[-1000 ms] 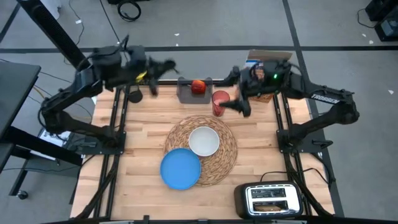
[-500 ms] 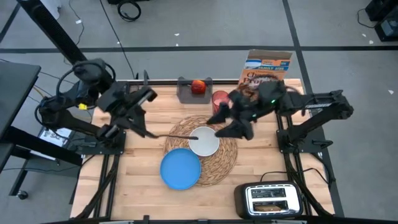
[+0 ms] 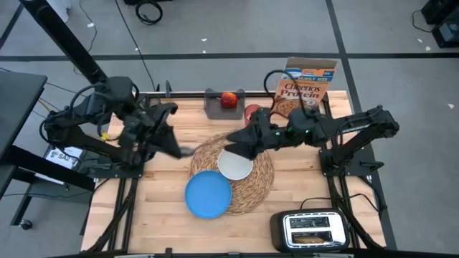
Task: Arrange a breakfast setting
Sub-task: Put the black spoon on the brown tablemat to the right of the white bowl
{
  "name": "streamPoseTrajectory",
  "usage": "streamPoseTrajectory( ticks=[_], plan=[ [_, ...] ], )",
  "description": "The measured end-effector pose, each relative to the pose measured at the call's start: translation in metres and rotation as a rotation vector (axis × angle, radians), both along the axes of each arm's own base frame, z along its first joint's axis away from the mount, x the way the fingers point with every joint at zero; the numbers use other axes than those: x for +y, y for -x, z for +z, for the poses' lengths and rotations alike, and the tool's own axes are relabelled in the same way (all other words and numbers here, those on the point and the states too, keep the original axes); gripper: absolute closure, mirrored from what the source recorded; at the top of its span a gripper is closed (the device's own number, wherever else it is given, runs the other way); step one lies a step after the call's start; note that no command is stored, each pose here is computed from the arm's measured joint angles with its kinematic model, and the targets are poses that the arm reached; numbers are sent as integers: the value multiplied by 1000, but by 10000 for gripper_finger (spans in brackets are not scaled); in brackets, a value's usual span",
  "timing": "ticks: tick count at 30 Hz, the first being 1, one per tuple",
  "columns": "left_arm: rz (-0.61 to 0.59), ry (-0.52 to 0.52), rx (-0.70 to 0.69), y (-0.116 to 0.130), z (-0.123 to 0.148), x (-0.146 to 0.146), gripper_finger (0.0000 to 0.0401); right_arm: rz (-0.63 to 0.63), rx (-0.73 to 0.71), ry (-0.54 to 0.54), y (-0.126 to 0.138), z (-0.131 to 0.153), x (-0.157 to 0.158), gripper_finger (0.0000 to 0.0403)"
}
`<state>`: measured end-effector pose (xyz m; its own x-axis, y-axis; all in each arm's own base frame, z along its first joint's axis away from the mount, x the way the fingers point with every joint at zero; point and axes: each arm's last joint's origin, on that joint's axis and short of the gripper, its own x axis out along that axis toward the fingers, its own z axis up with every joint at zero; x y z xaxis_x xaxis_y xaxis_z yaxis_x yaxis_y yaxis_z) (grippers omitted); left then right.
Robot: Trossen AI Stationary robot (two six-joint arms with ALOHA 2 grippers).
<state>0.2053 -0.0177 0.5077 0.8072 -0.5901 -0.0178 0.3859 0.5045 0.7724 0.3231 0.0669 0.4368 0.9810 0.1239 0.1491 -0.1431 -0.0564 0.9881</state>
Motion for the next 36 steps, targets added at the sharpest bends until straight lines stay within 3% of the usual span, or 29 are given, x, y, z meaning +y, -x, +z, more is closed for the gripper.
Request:
streamPoseTrajectory(
  ticks=[6,13,18,25,29,31,36],
  plan=[
    [402,-147,-35,-8,-3,11,388,-174,-41,-9,-21,-12,1,114],
    [640,-352,38,-21,-17,17,388,-288,-148,53,-34,-12,-19,128],
    [603,-373,62,-28,-23,9,388,-249,-113,275,-17,0,-32,129],
    [438,-220,117,-11,-20,0,388,-69,-25,702,37,19,-35,129],
    [279,-105,163,-8,-20,-5,388,18,51,821,61,18,-38,132],
    [244,-117,198,-15,-26,-12,388,59,98,844,64,13,-41,134],
    [232,-264,245,-43,-47,-35,388,135,109,947,60,5,-45,135]
  ],
)
